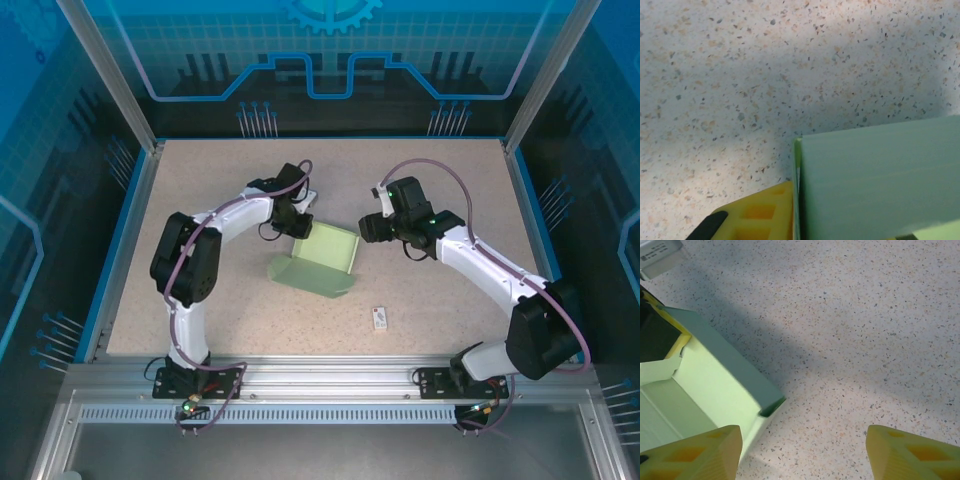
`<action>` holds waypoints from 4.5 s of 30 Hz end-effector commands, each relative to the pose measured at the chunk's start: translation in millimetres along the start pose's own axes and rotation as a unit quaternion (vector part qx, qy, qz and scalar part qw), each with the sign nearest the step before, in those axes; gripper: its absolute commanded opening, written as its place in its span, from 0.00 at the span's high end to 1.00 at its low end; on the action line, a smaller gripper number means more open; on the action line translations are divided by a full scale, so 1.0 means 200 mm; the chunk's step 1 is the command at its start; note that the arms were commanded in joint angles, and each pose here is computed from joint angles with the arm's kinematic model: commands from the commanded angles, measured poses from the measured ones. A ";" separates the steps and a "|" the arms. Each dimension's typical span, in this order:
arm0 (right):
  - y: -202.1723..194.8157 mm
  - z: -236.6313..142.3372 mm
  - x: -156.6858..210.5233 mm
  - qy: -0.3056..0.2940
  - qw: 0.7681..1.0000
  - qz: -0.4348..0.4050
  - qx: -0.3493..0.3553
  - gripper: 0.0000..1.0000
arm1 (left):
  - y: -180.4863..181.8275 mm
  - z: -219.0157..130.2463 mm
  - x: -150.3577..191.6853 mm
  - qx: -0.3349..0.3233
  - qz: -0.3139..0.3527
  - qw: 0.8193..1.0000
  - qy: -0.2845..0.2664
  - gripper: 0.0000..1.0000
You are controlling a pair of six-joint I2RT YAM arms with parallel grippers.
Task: Fold the paper box
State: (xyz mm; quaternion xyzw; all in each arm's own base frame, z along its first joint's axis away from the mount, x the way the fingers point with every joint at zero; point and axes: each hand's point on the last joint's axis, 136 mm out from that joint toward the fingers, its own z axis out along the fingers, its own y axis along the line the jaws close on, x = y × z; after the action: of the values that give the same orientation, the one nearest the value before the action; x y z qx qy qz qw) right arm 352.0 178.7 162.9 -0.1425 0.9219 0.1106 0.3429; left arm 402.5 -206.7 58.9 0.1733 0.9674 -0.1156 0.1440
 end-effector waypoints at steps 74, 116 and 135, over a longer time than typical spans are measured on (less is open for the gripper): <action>0.50 0.38 0.35 0.178 0.937 0.091 -0.287 0.34 | 0.14 -0.09 0.42 0.065 -0.261 0.948 -0.172 0.42; -0.01 0.26 0.10 0.072 0.986 -0.142 -0.057 0.38 | 0.34 -0.35 -0.34 0.036 -0.183 0.944 -0.273 0.36; -0.04 0.60 0.22 0.199 0.939 -0.271 -0.070 0.62 | 0.25 -0.51 -0.22 0.072 -0.180 0.935 -0.296 0.36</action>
State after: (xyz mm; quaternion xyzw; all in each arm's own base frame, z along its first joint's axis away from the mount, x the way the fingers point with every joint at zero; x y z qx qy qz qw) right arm 400.0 196.6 48.5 -0.4078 0.8936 0.0518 0.1805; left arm 437.5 -146.7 144.6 -0.0363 0.8952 -0.2398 0.3739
